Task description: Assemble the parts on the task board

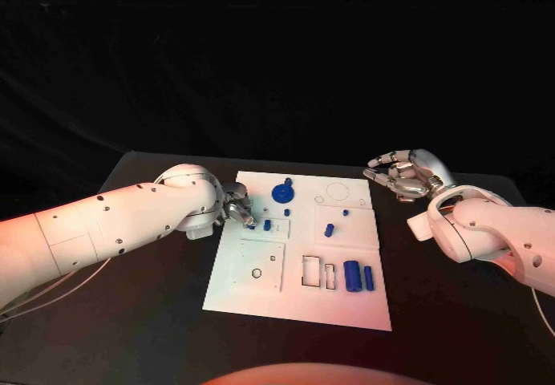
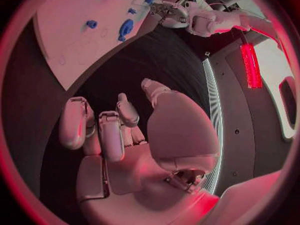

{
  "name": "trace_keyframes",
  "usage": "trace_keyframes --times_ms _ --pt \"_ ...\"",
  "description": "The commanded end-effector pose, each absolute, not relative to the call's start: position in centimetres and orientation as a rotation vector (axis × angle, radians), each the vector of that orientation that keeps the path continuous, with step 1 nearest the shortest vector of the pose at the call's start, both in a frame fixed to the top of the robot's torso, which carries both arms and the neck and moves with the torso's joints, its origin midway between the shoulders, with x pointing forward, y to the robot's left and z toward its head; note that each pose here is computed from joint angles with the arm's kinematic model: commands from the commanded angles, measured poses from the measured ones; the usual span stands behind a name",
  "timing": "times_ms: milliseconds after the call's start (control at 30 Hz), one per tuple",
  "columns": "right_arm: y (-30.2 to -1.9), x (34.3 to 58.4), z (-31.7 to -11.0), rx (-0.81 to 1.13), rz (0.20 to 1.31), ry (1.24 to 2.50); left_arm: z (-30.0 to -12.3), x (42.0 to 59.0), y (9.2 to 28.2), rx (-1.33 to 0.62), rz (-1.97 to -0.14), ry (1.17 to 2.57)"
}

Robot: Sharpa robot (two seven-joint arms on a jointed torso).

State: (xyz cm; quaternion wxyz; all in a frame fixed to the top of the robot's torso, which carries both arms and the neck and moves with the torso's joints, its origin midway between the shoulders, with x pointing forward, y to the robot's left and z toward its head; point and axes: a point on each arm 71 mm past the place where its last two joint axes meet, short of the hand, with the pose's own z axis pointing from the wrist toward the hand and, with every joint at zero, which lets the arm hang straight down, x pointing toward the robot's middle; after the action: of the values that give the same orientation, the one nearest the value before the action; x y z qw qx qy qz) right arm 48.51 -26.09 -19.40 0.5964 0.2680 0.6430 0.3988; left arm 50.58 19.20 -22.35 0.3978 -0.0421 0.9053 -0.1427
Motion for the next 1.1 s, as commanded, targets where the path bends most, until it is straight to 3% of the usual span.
trace_keyframes --times_ms 33,1100 --pt "-25.94 48.46 -19.42 0.611 0.936 1.500 -22.68 50.36 18.77 -0.102 -0.379 2.323" --pt "-26.00 48.48 -19.42 0.610 0.935 1.497 -22.95 50.77 19.36 -0.113 -0.357 2.336"
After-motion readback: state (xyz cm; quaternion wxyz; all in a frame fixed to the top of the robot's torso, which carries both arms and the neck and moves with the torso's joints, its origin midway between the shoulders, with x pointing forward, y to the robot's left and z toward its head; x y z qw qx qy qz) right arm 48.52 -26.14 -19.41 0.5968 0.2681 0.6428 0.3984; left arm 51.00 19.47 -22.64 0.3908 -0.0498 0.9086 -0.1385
